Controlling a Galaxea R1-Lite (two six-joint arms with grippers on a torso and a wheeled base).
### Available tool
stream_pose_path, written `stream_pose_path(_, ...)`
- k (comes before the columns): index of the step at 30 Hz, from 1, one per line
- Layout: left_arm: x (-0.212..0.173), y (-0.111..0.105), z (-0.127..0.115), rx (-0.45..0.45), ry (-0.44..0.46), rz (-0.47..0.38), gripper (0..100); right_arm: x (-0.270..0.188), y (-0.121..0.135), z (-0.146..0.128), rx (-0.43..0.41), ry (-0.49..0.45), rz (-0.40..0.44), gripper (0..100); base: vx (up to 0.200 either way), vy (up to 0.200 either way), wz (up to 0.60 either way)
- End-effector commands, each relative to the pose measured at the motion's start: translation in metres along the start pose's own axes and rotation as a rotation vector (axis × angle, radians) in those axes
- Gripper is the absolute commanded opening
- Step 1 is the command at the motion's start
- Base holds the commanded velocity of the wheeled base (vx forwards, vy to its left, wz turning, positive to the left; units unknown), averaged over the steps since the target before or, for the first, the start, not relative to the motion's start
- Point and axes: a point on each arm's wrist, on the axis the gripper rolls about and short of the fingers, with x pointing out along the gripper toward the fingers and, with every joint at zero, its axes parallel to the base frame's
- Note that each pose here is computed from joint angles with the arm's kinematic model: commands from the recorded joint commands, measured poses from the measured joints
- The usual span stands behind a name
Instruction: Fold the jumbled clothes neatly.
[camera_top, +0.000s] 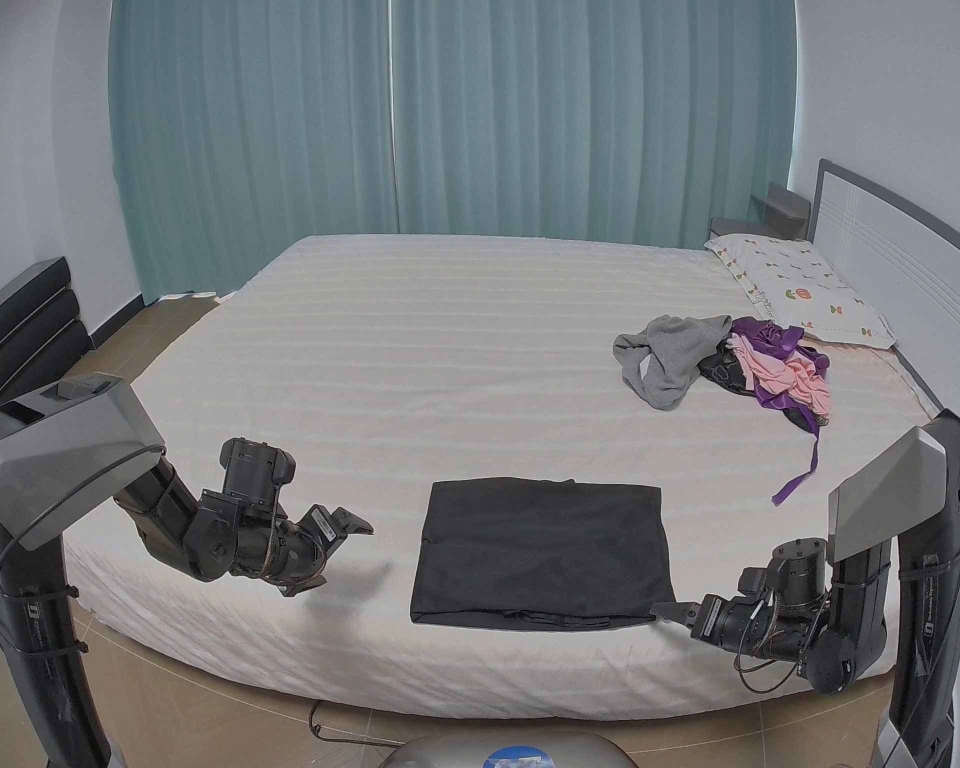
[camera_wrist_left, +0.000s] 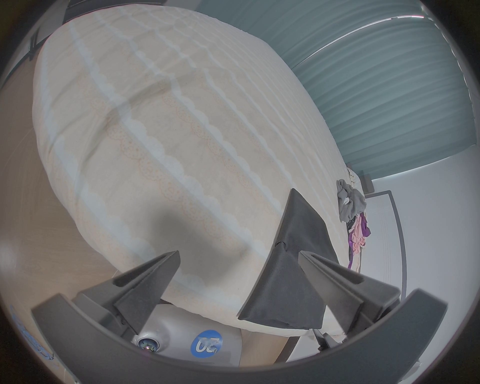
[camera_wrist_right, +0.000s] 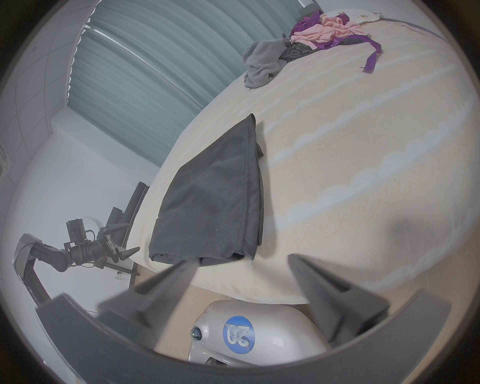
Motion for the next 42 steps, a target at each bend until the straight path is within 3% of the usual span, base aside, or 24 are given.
stream_pose_path(1,0.0,0.0,0.001,-0.003,-0.002,-0.002,100,-0.006,0.002,0.011,0.009,-0.055,0.02,100,0.0,0.0,0.0)
stream_pose_path(8,0.0,-0.004,0.004,-0.05,-0.036,-0.002,100,-0.014,-0.003,0.028,0.06,-0.126,0.02,100,0.029,0.0,0.0)
stream_pose_path(19,-0.001,-0.004,0.002,-0.052,-0.028,0.002,100,-0.013,-0.007,0.03,0.076,-0.131,0.014,100,0.036,0.0,0.0)
stream_pose_path(32,-0.003,-0.002,-0.006,-0.045,-0.011,0.011,100,-0.012,-0.007,0.03,0.076,-0.131,0.014,100,0.0,-0.185,0.0)
stream_pose_path(36,-0.002,-0.002,-0.006,-0.029,-0.005,0.01,100,-0.012,-0.007,0.03,0.076,-0.131,0.014,100,0.0,0.0,0.0)
stream_pose_path(42,0.006,0.0,-0.014,0.105,0.027,0.012,100,-0.009,-0.008,0.03,0.076,-0.13,0.013,100,0.0,0.0,0.0)
